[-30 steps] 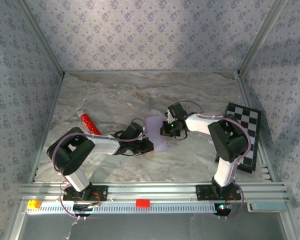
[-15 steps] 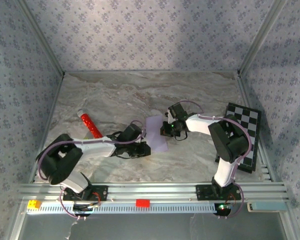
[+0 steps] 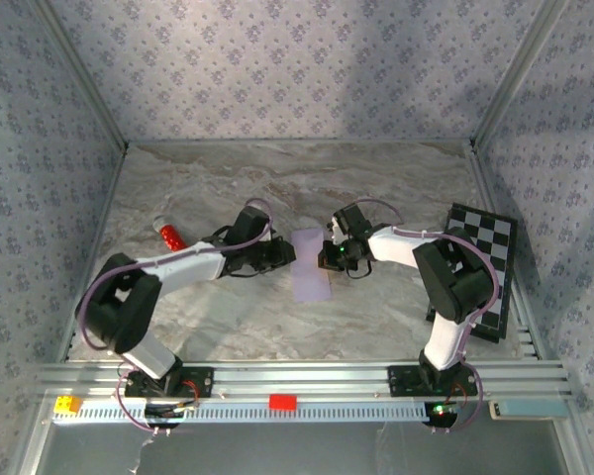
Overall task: Fold a paper plane with a square sheet of paper (pick it up from the middle)
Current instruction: First fold the square sheet of paper in half at the center of the table.
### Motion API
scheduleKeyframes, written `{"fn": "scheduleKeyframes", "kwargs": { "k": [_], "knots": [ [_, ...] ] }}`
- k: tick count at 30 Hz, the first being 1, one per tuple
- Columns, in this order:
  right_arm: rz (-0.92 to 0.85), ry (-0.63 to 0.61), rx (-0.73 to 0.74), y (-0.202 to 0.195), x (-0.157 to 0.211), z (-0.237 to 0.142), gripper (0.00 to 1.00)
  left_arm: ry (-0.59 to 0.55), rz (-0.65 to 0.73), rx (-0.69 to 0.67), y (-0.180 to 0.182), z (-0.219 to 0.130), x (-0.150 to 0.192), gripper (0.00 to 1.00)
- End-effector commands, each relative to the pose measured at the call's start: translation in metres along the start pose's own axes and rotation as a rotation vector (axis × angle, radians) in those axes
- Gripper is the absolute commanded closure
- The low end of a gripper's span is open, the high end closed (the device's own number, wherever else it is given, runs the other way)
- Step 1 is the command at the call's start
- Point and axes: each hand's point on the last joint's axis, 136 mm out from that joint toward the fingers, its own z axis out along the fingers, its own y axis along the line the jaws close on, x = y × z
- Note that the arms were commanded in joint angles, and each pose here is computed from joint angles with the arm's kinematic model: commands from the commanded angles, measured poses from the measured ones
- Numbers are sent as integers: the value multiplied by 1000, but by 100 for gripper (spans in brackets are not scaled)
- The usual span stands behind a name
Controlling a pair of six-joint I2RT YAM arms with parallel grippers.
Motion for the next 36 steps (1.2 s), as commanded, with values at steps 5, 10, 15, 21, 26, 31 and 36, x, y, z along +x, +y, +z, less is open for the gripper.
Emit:
{"fn": "scheduleKeyframes", "kwargs": {
  "k": [5,10,15,21,26,31,36],
  "knots": [
    [99,199,295,-81,64,7,100,28,43,23,-3,22,-17,82],
    [99,206,295,-81,65,8,100,38,45,38,3,36,-26,82],
    [101,211,299,-84,66,9,100,53,15,5,26,49,-26,82],
    [102,221,306,-87,69,12,100,88,-16,-59,53,54,-13,82],
    [102,222,306,-87,67,12,100,68,1,-46,40,47,-23,82],
    [100,222,308,-87,65,11,100,47,39,15,9,38,-41,82],
    [101,220,306,-86,63,9,100,49,45,46,0,42,-52,82]
  ]
}}
